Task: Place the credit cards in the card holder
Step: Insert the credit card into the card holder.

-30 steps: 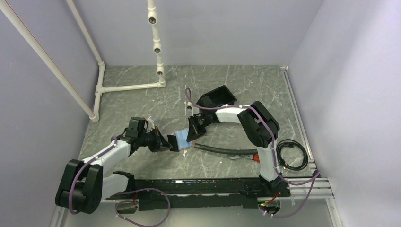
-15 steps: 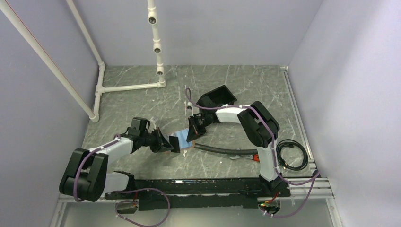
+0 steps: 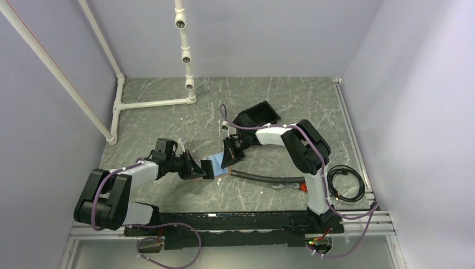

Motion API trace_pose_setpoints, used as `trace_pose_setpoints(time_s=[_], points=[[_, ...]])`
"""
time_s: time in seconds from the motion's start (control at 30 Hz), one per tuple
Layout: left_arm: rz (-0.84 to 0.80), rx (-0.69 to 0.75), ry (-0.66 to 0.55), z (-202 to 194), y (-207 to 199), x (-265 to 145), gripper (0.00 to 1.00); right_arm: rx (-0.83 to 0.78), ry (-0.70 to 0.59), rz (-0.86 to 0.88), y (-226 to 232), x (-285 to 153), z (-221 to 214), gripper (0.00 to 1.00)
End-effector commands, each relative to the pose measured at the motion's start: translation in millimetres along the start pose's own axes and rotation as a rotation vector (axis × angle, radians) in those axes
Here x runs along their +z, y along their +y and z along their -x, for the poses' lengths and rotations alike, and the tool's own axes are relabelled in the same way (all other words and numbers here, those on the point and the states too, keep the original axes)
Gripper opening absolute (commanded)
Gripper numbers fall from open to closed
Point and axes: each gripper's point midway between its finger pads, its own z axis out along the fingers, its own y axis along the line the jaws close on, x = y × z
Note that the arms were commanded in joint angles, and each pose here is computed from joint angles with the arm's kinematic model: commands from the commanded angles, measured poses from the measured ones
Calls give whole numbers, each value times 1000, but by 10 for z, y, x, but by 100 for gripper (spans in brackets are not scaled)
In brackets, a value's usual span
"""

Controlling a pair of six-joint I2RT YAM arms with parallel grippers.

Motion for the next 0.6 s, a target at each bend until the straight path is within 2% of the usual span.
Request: trace_pose_setpoints(time_s=[0.0,0.23,0.57], points=[[-44,0,-45,206,-67,17,0,3,26,-112,-378,104,-152,0],[-73,-4,-61,335,-118,76,0,6,28,-110,-393,115,-157,0],[-135,-47,-19,228,-127,197,0,8,27,-105,-385,120,-159,0]])
